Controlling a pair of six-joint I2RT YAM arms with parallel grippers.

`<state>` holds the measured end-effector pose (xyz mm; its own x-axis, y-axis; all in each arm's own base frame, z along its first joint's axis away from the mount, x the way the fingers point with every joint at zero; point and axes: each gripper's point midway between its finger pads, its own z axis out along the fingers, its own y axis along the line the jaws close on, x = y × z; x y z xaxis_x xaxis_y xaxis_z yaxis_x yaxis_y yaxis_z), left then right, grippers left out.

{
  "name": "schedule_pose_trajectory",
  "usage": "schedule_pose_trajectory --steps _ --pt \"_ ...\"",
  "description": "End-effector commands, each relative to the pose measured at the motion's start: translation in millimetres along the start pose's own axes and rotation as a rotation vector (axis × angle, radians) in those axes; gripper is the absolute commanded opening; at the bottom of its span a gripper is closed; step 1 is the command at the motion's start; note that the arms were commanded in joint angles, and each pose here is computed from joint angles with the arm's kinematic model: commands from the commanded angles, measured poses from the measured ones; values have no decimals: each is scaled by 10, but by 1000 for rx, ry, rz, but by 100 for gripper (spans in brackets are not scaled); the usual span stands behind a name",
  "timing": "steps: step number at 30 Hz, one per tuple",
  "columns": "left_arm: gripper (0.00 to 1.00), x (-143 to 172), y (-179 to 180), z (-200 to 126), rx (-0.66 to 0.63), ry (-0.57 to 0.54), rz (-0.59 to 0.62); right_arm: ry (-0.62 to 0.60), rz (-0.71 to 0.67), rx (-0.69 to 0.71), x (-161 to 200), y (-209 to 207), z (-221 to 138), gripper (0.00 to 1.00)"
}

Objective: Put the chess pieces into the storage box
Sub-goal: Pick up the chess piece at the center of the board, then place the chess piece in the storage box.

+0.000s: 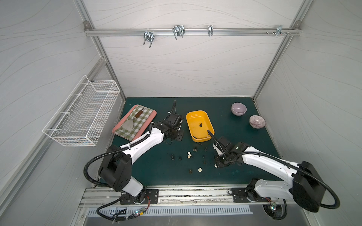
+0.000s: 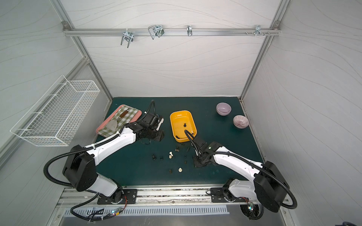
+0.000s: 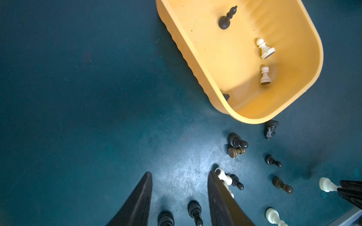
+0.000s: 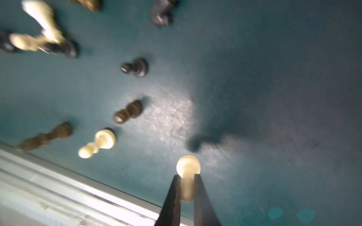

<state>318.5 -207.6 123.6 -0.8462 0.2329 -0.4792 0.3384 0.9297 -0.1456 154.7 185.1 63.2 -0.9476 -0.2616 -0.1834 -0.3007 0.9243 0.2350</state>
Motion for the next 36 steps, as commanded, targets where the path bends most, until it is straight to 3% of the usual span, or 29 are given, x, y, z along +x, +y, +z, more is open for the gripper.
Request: schedule_pose_trajectory --steps 1,22,29,36 --pt "47 -90 3 -84 9 -53 -9 -64 -3 -49 -242 52 -181 12" --pt "48 -38 35 -171 2 -48 -26 -316 -92 -157 -1882 64 -752 12" --pt "48 18 80 -242 -12 -61 -35 -307 -104 -164 -2172 21 -666 12" --pt "48 76 101 -254 -20 -52 -35 -278 -105 -169 -2244 3 -520 12"
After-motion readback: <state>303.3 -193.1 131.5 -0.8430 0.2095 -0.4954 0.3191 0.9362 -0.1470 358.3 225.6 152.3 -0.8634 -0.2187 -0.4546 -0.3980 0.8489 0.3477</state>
